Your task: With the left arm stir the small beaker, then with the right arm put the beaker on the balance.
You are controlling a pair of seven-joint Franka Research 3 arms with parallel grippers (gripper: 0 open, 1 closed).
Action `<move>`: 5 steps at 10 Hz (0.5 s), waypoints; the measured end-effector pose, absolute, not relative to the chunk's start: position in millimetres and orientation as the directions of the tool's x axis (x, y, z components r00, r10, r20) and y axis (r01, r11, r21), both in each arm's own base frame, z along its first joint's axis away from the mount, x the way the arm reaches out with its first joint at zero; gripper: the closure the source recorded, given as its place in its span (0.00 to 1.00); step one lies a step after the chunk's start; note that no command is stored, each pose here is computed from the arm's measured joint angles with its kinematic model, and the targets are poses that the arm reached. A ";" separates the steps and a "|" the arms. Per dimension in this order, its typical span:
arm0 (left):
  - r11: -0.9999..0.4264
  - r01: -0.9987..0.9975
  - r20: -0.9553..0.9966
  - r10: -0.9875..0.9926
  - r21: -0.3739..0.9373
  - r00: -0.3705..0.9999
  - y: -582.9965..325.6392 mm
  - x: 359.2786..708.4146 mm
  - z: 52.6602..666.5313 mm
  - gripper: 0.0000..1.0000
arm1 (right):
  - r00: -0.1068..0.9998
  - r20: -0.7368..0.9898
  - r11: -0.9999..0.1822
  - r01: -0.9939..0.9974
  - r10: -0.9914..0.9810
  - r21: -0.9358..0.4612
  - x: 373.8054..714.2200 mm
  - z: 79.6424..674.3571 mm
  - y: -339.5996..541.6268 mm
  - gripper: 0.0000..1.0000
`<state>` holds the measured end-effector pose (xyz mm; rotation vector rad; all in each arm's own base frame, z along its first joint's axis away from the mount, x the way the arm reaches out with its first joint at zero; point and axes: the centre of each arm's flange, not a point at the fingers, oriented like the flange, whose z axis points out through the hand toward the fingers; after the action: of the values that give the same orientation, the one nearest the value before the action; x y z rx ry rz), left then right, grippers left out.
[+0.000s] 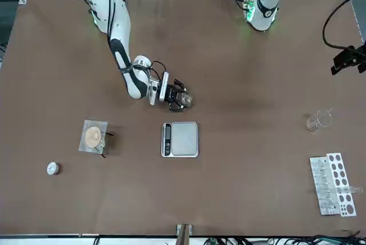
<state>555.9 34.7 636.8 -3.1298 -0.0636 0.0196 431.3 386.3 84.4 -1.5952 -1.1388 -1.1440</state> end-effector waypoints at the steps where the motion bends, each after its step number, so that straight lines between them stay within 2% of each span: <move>1: -0.999 0.042 -0.014 0.042 -0.011 0.999 35.4 556.0 636.2 0.00 | 0.169 0.967 -0.235 0.964 0.193 -0.122 433.7 84.6 384.1 0.41; 5: -0.999 0.034 -0.031 0.034 -0.011 0.999 35.0 555.4 632.5 0.00 | 0.165 0.977 -0.277 0.953 0.138 -0.122 462.2 121.4 373.0 0.41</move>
<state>555.4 35.0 632.5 -3.1305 -0.0536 0.0493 462.2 373.0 121.4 -1.5936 -1.0744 -1.2105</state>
